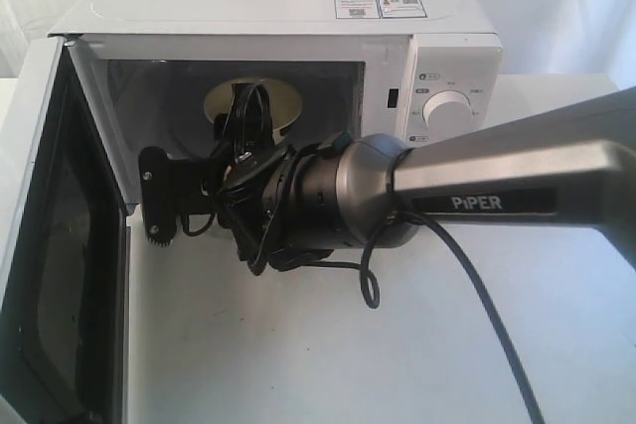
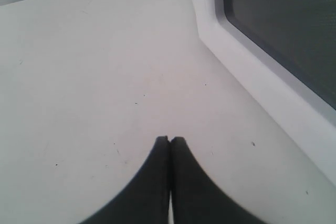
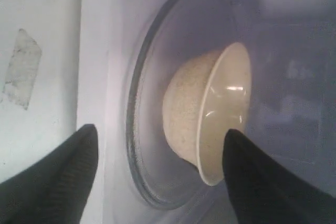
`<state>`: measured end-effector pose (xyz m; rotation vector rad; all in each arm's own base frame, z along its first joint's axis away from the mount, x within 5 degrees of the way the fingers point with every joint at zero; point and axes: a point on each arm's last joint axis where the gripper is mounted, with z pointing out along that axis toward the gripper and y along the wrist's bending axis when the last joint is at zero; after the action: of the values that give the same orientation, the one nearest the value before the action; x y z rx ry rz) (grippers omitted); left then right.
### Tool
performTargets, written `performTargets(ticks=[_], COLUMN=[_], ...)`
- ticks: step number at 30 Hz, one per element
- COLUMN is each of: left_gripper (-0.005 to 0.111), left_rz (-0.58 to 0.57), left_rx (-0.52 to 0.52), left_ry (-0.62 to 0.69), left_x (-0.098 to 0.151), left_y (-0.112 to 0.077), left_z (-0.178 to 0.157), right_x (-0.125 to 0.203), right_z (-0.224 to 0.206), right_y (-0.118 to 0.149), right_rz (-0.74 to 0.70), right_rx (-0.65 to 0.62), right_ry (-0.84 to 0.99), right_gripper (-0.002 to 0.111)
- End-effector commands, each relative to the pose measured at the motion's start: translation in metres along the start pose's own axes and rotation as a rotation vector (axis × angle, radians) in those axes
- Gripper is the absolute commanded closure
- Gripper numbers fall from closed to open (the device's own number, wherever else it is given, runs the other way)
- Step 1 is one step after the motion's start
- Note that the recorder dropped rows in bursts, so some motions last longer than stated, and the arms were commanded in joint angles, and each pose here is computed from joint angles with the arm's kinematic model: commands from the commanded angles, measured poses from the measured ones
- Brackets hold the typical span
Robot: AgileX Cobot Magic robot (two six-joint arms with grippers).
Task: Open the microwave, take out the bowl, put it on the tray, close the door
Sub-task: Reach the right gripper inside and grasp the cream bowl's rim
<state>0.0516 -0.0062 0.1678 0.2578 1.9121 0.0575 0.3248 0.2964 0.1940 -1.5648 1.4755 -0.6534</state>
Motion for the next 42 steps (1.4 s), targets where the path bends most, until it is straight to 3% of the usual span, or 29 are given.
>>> performTargets(ticks=[1, 7, 22, 42], left_gripper=[0.107, 0.107, 0.107, 0.107], left_rz=[-0.012, -0.012, -0.012, -0.012], left_rx=[0.004, 0.004, 0.004, 0.004], left_ry=[0.0, 0.0, 0.0, 0.0], left_x=[0.001, 0.001, 0.001, 0.001], left_y=[-0.001, -0.001, -0.001, -0.001], left_z=[0.0, 0.0, 0.0, 0.0], right_x=[0.002, 0.012, 0.013, 0.019], right_z=[0.001, 0.006, 0.031, 0.049], right_y=[-0.007, -0.014, 0.001, -0.021], right_rz=[0.055, 0.14, 0.146, 0.241], right_rx=[0.052, 0.068, 0.045, 0.093], right_ry=[-0.002, 0.001, 0.032, 0.032], right_gripper=[0.045, 0.045, 0.051, 0.051])
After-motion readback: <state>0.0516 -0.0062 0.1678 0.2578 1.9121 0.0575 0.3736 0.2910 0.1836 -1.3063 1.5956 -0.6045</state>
